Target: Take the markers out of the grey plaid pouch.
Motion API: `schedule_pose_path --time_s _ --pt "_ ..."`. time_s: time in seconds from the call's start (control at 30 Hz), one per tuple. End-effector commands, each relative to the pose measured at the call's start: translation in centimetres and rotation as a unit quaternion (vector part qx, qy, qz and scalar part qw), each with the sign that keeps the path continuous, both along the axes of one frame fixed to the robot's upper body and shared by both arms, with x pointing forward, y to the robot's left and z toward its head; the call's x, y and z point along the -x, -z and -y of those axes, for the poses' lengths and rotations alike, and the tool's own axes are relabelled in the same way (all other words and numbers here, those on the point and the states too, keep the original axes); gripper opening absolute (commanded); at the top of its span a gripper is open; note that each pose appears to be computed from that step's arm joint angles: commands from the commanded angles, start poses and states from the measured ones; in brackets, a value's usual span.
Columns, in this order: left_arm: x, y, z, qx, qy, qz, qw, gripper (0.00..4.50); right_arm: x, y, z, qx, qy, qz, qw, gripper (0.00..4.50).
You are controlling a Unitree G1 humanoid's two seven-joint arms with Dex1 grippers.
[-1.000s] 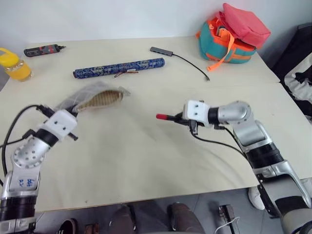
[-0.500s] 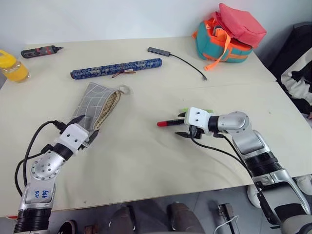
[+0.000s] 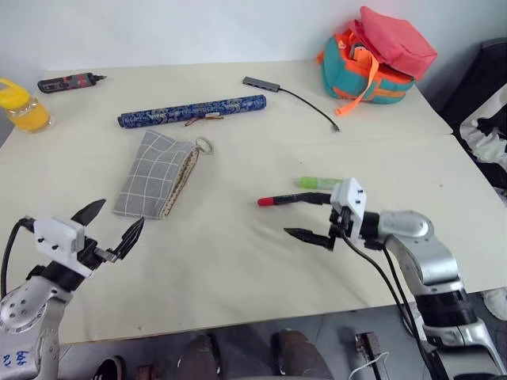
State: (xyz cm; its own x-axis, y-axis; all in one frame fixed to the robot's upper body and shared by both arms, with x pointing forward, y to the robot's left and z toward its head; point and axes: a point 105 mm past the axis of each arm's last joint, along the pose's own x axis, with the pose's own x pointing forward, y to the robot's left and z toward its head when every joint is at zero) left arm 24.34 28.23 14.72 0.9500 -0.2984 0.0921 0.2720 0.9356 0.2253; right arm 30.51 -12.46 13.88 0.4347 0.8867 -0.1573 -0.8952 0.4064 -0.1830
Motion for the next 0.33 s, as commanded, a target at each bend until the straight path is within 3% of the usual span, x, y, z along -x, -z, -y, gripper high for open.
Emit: schedule_pose_path --time_s 0.03,0.2,0.33 --pt "1.6 0.7 -1.2 0.004 -0.027 -0.01 1.0 4.46 1.6 -0.4 0.6 -0.024 -0.002 0.014 1.0 4.5" --pt "2.7 2.5 -2.0 0.042 -0.042 -0.04 0.997 4.46 2.2 1.4 1.6 -0.028 0.021 -0.003 0.999 4.5" --pt "2.7 2.4 -1.6 0.034 -0.028 -0.034 0.998 4.46 2.2 2.1 1.7 -0.007 0.017 0.003 1.0 4.5"
